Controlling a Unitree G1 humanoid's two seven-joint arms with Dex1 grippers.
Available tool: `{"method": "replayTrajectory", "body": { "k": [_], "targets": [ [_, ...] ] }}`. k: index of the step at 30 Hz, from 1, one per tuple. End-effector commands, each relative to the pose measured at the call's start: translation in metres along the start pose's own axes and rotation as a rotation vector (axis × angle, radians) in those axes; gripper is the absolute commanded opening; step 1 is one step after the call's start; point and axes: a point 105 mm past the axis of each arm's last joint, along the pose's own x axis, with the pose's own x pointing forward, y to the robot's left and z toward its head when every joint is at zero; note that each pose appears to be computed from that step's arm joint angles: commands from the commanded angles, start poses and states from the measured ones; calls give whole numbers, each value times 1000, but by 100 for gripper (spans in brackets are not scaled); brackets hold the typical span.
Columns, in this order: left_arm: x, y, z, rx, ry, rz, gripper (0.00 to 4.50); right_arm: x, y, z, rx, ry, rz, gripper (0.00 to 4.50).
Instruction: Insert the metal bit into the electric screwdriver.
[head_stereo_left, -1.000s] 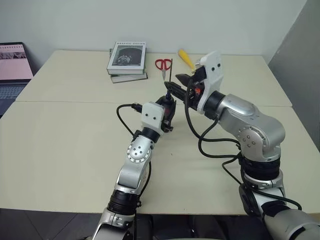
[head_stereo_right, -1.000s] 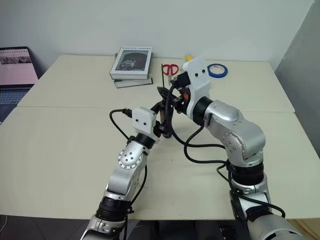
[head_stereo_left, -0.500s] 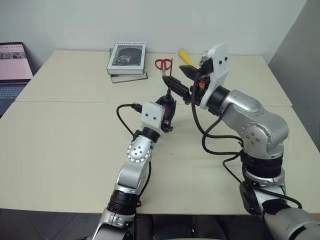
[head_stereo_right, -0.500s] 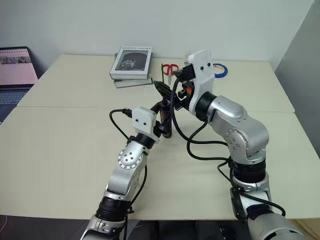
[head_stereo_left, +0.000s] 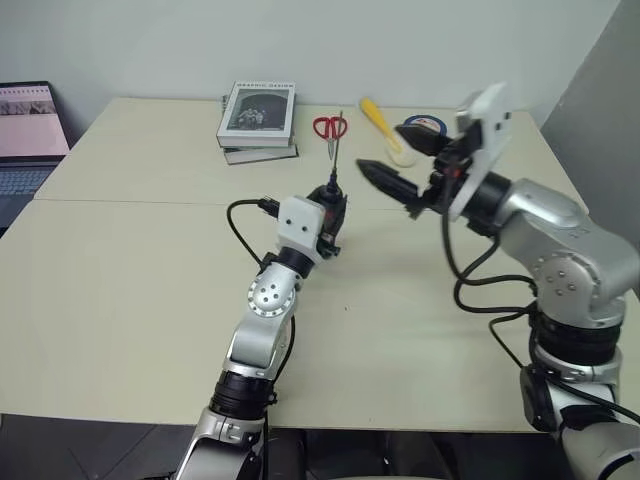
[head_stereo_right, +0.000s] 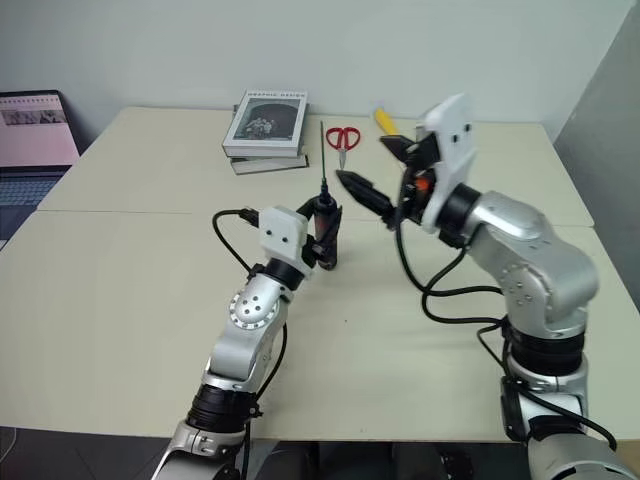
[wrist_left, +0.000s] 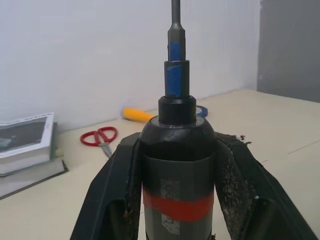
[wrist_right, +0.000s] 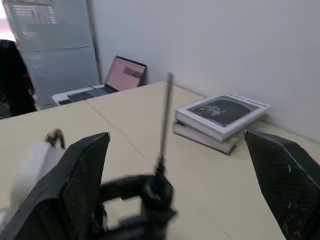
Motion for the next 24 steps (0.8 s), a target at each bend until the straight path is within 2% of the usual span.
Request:
{"method": "replayTrajectory", "body": {
  "k": [1,4,9,12,17,22,24],
  "targets": [
    [12,7,41,39,-129,-30,166,-33,-6,11,-83,13,2,450],
    [22,20,56,194,-113,-125,166,-62,-6,2,-135,111,22,450],
    [34,37,43,497,103,-360,166,-88,9,-7,-203,230,119,450],
    [30,37,23,607,301,-566,166,-98,13,-12,-238,302,156,450],
    [14,27,-7,713,531,-876,166,-100,24,-15,-309,357,231,450],
    [11,22,-20,758,603,-996,165,-95,25,-23,-323,376,227,450],
    [9,12,-34,754,650,-1084,165,-96,30,-36,-331,436,256,450]
  ]
}}
